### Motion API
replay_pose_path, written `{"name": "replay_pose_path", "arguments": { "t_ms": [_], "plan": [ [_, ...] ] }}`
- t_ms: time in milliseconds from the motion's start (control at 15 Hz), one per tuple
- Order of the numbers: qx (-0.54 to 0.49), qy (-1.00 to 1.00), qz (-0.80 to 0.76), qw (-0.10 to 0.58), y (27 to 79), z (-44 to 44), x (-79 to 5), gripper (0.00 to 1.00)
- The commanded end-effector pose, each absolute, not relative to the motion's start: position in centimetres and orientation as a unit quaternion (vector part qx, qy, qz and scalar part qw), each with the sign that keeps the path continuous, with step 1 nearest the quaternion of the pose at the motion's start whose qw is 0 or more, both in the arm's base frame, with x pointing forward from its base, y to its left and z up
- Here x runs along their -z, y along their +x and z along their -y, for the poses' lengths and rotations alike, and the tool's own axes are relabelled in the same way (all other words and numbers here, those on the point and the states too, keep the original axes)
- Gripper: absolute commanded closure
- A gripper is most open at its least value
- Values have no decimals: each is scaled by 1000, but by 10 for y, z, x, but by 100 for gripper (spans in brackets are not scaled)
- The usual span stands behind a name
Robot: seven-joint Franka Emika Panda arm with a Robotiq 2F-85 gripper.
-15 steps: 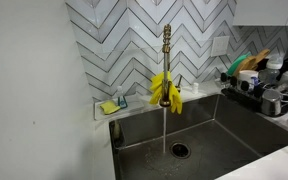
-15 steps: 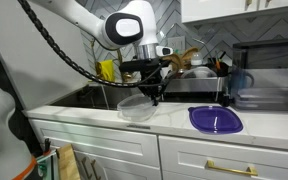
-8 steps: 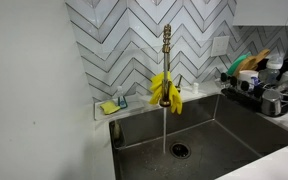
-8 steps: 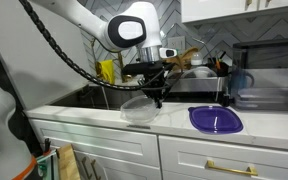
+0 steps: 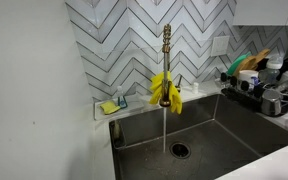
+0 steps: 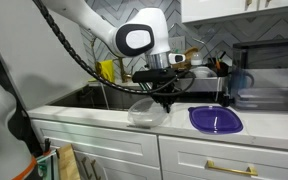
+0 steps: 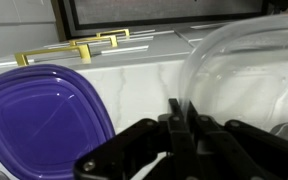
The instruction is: Open the tap, then fetch some water in the bowl and put the lid on the bowl
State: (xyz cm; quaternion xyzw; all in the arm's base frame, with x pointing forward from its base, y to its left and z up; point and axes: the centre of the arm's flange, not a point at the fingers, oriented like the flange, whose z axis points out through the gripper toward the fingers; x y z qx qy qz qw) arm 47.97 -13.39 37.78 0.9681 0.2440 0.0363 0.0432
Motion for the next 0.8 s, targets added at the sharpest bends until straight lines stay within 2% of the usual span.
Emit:
{"name": "replay_pose_path", "arguments": {
  "t_ms": [0, 267, 333, 467, 733],
  "plan": [
    [-54, 969, -241, 28, 494, 153, -364, 98],
    [-70, 965, -254, 11, 505, 155, -360, 98],
    [-70, 964, -256, 10, 508, 154, -360, 68],
    [-65, 964, -257, 12, 508, 156, -362, 60],
    [-74, 970, -231, 29, 502, 191, -381, 31]
  ]
}}
